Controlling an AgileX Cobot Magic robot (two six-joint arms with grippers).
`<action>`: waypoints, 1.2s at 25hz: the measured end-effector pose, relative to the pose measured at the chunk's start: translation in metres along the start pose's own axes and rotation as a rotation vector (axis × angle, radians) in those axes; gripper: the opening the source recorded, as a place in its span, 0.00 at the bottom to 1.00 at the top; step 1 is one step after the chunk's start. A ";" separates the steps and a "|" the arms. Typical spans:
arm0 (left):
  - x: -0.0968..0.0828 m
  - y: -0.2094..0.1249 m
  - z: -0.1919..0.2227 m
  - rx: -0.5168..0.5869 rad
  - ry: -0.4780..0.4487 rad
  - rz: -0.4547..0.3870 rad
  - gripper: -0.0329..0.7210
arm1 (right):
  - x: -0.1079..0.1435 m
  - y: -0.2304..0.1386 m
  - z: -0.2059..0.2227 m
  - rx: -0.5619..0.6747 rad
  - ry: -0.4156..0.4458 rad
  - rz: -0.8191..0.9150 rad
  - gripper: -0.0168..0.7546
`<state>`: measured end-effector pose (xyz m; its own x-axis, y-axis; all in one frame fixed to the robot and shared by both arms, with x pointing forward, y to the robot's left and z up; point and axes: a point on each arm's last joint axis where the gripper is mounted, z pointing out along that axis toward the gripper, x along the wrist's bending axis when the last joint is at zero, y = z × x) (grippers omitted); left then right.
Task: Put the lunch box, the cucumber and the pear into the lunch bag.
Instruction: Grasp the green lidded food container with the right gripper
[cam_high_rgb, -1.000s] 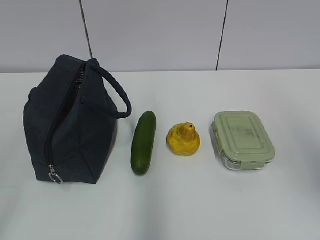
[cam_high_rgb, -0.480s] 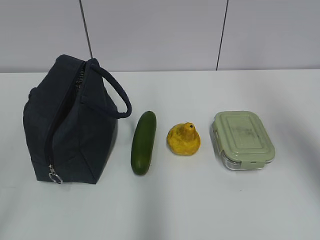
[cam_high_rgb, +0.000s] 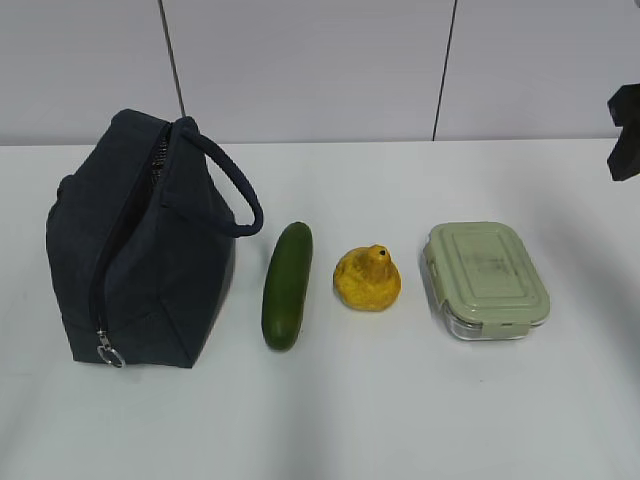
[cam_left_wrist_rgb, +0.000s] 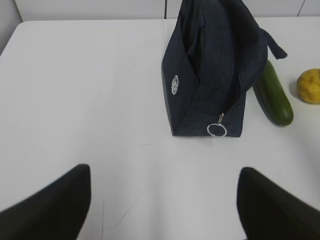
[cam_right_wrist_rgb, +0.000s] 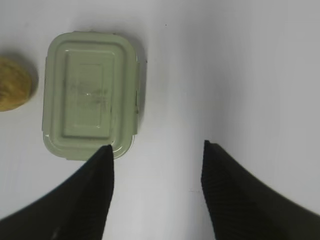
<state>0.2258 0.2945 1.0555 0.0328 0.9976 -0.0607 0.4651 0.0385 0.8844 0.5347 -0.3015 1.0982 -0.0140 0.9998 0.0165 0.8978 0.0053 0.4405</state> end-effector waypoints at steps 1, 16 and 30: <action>0.000 0.000 0.000 0.000 0.000 0.000 0.74 | -0.004 0.002 0.005 0.011 0.017 0.019 0.60; 0.000 0.000 0.000 0.000 0.000 0.000 0.74 | -0.041 0.003 0.083 0.200 0.311 0.119 0.60; 0.000 0.000 0.000 0.000 0.000 0.000 0.74 | -0.046 0.021 0.140 0.132 0.650 0.198 0.60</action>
<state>0.2258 0.2945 1.0555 0.0328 0.9976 -0.0607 0.4651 0.0385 0.8844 0.6160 -0.3440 0.9816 -0.0683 0.7667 0.6384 0.9560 -0.1327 0.2616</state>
